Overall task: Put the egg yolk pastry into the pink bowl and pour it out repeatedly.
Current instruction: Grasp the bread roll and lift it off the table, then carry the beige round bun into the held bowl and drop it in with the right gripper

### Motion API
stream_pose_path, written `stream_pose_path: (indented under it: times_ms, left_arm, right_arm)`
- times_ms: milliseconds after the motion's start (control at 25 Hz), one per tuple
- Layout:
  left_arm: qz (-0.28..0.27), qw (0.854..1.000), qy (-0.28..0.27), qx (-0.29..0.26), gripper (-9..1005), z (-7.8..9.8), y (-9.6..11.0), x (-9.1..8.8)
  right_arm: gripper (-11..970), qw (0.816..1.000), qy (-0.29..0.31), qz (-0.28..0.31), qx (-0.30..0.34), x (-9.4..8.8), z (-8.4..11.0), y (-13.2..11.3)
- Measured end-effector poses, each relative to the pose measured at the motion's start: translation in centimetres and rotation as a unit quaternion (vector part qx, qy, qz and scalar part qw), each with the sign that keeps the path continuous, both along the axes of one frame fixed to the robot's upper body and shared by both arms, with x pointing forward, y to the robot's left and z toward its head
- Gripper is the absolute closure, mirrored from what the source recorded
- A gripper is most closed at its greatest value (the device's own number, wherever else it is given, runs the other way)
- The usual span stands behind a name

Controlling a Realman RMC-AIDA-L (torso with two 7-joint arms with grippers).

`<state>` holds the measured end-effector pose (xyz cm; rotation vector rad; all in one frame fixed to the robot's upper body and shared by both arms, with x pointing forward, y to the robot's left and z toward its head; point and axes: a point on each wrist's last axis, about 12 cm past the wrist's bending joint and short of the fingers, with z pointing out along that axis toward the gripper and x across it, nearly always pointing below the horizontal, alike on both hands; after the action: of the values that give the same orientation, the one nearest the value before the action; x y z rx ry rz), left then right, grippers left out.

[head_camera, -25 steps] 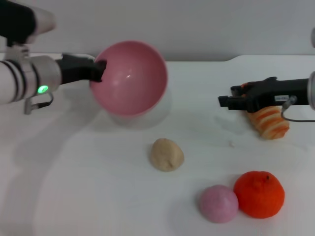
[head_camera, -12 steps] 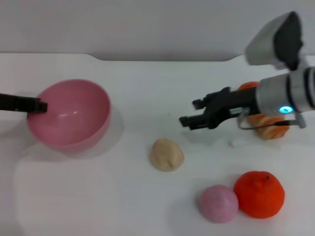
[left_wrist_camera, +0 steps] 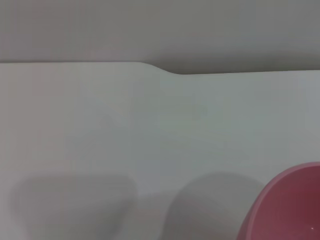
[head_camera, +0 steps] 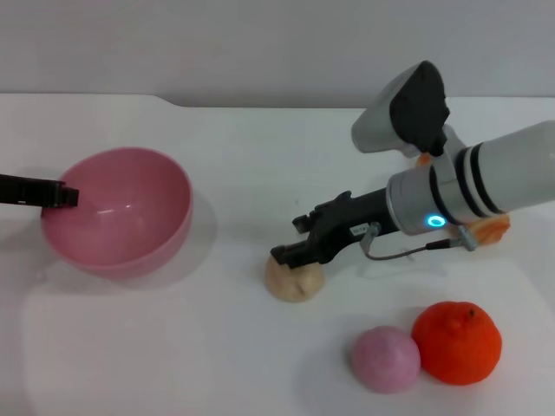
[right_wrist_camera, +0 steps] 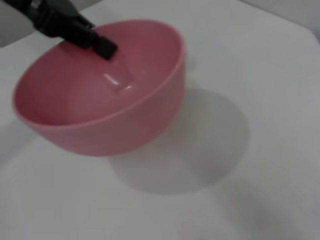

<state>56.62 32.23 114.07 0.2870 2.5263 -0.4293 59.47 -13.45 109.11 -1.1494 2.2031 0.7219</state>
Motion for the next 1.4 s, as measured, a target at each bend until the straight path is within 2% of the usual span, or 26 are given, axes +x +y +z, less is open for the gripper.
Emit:
stream_pose_path:
  times_ms: [280, 640, 840, 960, 1040, 1160, 1280, 1400]
  left_arm:
    - [-0.003, 1.0, -0.005, 0.0, 997, 0.2, -0.3, 0.3]
    - [-0.005, 1.0, -0.007, 0.001, 995, 0.3, -0.5, 0.5]
    - [-0.004, 1.0, -0.009, 0.001, 995, 0.3, -0.5, 0.6]
    - [-0.002, 1.0, -0.013, 0.002, 995, 0.3, -0.4, 0.6]
    - [-0.002, 1.0, -0.015, 0.003, 996, 0.4, -0.5, 0.7]
    - [-0.007, 1.0, -0.017, 0.004, 996, 0.4, -0.8, 1.0]
    - [-0.026, 1.0, -0.013, 0.005, 996, 0.2, -2.1, 1.6]
    - [-0.064, 0.998, 0.0, 0.005, 996, -0.4, -4.7, 2.5]
  right_arm:
    - [306, 0.999, 0.032, 0.003, -0.014, -0.4, -0.8, 0.4]
    - [305, 0.999, 0.029, 0.009, -0.029, -0.5, -1.1, 0.0]
    - [426, 0.999, 0.031, -0.012, -0.009, -0.2, -0.8, -0.7]
    - [550, 0.998, 0.042, -0.042, 0.019, 0.2, -0.4, -1.9]
    - [633, 0.997, 0.05, -0.053, 0.037, 0.3, 0.0, -2.7]
    - [663, 0.994, 0.052, -0.067, 0.063, 0.4, 1.0, -4.2]
    - [693, 0.993, 0.028, -0.081, 0.086, 0.4, 2.7, -6.1]
    - [710, 0.99, -0.024, -0.09, 0.108, 0.4, 5.6, -8.0]
